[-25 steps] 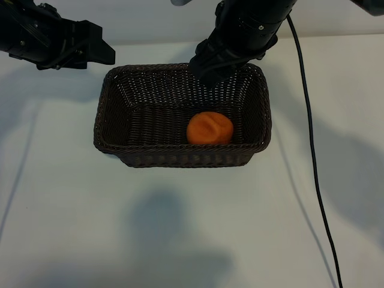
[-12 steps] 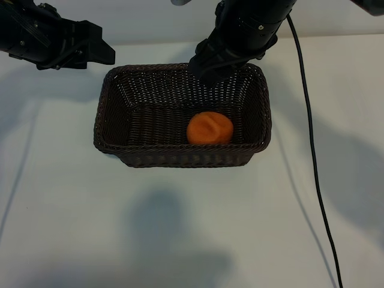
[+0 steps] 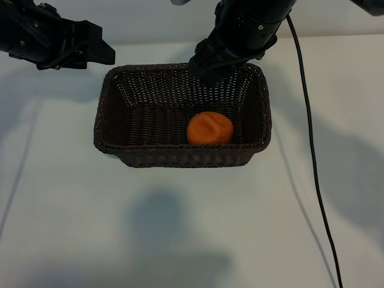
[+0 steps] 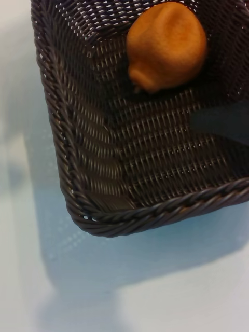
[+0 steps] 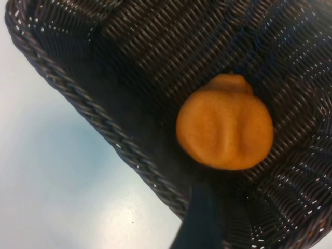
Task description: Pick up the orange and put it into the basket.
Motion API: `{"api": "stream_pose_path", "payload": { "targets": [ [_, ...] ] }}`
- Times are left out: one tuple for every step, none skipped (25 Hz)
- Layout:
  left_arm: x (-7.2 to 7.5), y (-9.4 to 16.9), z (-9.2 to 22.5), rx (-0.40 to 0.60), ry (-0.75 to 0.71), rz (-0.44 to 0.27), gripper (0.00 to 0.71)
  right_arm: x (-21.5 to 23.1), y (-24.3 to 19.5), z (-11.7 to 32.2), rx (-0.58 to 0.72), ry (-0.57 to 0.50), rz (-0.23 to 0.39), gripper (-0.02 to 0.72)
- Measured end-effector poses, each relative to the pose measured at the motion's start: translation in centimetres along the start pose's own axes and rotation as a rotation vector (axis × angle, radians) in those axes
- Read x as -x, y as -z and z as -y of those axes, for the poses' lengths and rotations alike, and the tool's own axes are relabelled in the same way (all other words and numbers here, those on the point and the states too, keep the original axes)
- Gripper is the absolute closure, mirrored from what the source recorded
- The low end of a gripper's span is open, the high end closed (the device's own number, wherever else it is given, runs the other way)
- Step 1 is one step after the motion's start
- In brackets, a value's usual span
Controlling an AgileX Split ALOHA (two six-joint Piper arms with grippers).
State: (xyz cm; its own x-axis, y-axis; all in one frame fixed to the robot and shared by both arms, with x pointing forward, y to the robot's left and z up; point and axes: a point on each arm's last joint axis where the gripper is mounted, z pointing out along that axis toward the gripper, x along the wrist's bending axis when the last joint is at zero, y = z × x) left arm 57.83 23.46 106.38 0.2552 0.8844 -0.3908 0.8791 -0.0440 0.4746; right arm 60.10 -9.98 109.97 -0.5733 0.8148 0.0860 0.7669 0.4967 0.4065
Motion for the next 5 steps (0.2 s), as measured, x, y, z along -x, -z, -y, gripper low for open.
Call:
{"api": "stream_pose_path", "payload": {
  "targets": [
    [0.00, 0.00, 0.00, 0.000, 0.000, 0.000, 0.121, 0.00, 0.00, 0.00, 0.000, 0.000, 0.000, 0.122],
    [0.00, 0.00, 0.00, 0.000, -0.003, 0.000, 0.121, 0.00, 0.00, 0.00, 0.000, 0.000, 0.000, 0.122],
    [0.00, 0.00, 0.00, 0.000, -0.003, 0.000, 0.121, 0.00, 0.00, 0.00, 0.000, 0.000, 0.000, 0.122],
    [0.00, 0.00, 0.00, 0.000, -0.003, 0.000, 0.121, 0.00, 0.00, 0.00, 0.000, 0.000, 0.000, 0.122],
    [0.00, 0.00, 0.00, 0.000, -0.003, 0.000, 0.121, 0.00, 0.00, 0.00, 0.000, 0.000, 0.000, 0.122]
  ]
}}
